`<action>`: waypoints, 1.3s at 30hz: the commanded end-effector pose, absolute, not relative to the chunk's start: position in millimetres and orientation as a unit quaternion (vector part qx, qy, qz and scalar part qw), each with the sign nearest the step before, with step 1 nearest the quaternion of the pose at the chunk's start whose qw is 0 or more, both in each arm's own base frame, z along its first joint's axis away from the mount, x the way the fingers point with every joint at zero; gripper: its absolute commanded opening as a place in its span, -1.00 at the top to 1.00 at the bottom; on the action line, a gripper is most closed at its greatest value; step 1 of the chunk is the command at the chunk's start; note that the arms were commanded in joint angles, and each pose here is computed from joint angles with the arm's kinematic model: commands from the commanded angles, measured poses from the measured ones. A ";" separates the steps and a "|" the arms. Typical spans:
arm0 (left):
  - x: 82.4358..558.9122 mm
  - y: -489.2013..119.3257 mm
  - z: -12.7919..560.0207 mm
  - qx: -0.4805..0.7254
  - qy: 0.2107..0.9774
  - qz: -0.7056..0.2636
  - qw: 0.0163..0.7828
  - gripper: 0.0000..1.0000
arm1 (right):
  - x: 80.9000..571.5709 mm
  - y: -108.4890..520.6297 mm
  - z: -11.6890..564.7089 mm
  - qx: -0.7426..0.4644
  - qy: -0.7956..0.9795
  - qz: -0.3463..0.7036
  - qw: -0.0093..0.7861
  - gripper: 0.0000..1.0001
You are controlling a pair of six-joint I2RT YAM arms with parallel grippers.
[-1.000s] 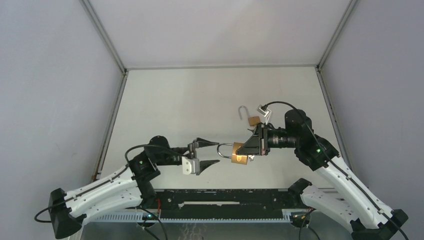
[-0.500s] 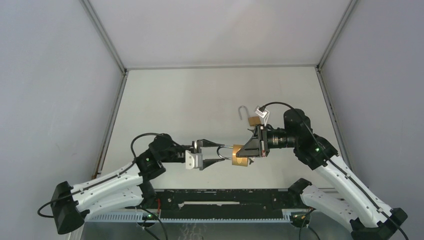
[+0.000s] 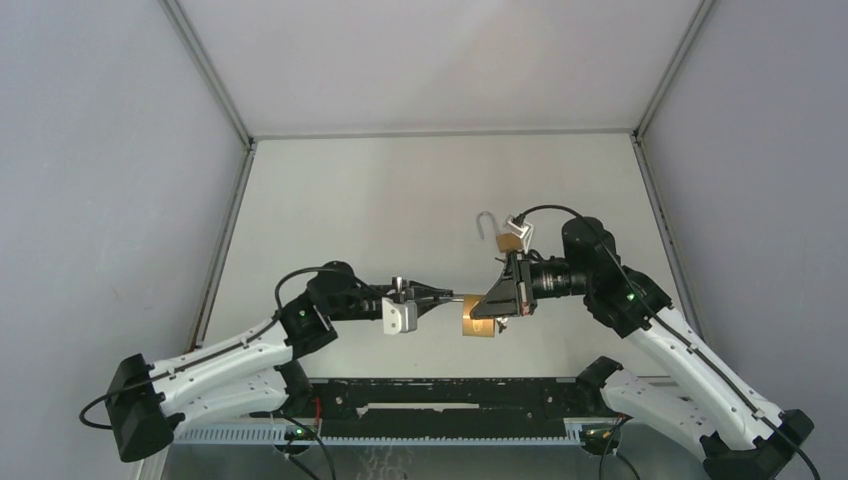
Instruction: Unlock with the key
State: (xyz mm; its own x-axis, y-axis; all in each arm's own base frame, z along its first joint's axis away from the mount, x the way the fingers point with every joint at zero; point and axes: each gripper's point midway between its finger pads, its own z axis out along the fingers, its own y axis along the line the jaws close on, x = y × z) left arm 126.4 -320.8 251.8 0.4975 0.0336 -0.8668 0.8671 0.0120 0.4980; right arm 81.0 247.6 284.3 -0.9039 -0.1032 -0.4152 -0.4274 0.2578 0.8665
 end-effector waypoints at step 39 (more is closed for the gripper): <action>170.0 -243.1 272.9 0.332 0.602 -0.322 0.651 -0.24 | 223.0 227.9 220.9 0.088 0.842 0.468 0.255 1.00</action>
